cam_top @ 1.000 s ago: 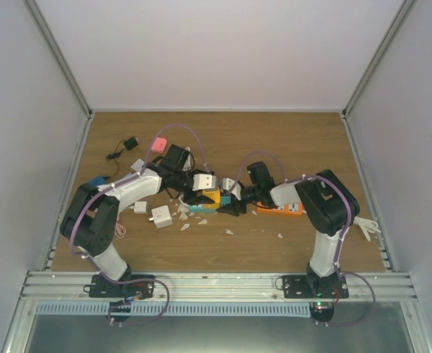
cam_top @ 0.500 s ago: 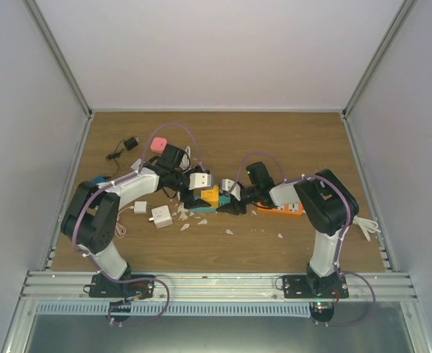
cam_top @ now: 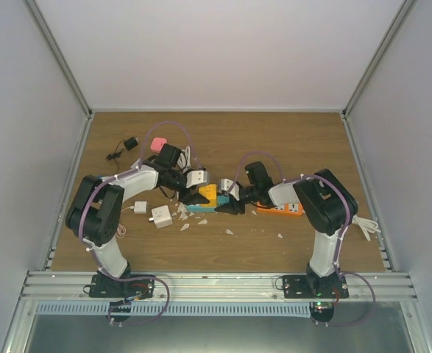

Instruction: Pull the plug off the socket

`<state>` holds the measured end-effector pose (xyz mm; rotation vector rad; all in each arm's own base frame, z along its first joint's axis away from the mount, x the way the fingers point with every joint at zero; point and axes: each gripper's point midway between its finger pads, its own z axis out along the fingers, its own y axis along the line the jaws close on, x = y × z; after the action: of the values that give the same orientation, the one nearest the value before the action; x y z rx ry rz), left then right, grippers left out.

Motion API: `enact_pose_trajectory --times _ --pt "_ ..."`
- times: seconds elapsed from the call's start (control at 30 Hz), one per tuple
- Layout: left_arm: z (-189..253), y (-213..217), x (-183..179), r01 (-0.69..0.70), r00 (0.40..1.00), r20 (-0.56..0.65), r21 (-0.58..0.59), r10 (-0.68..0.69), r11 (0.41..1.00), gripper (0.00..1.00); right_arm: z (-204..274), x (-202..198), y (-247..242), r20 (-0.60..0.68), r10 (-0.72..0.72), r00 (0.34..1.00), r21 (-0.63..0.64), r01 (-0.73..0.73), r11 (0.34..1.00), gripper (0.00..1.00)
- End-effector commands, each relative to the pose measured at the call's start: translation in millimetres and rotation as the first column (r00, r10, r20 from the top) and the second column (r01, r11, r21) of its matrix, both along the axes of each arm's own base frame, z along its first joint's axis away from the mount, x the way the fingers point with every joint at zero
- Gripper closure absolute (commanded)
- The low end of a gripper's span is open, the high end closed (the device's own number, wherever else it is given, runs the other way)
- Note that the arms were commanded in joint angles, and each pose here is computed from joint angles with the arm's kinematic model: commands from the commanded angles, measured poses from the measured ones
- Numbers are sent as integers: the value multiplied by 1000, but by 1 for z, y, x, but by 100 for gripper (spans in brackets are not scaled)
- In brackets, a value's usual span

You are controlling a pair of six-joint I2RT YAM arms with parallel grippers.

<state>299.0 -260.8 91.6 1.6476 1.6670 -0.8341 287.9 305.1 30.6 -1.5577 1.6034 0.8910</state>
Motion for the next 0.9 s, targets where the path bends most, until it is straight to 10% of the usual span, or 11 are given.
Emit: enact_pose_trajectory --times 0.0,0.4,0.87 --pt "46 -12 -3 48 995 -78 -200 -65 979 59 -12 2 1 -6 -6 1000 -33 6 999 88" --pt "44 -15 -15 86 965 255 -70 -65 994 68 -20 3 3 -30 -8 1000 -58 7 998 99" --pt "42 -6 -21 85 996 14 -107 -84 991 73 -27 4 5 -20 -16 1000 -87 14 996 99"
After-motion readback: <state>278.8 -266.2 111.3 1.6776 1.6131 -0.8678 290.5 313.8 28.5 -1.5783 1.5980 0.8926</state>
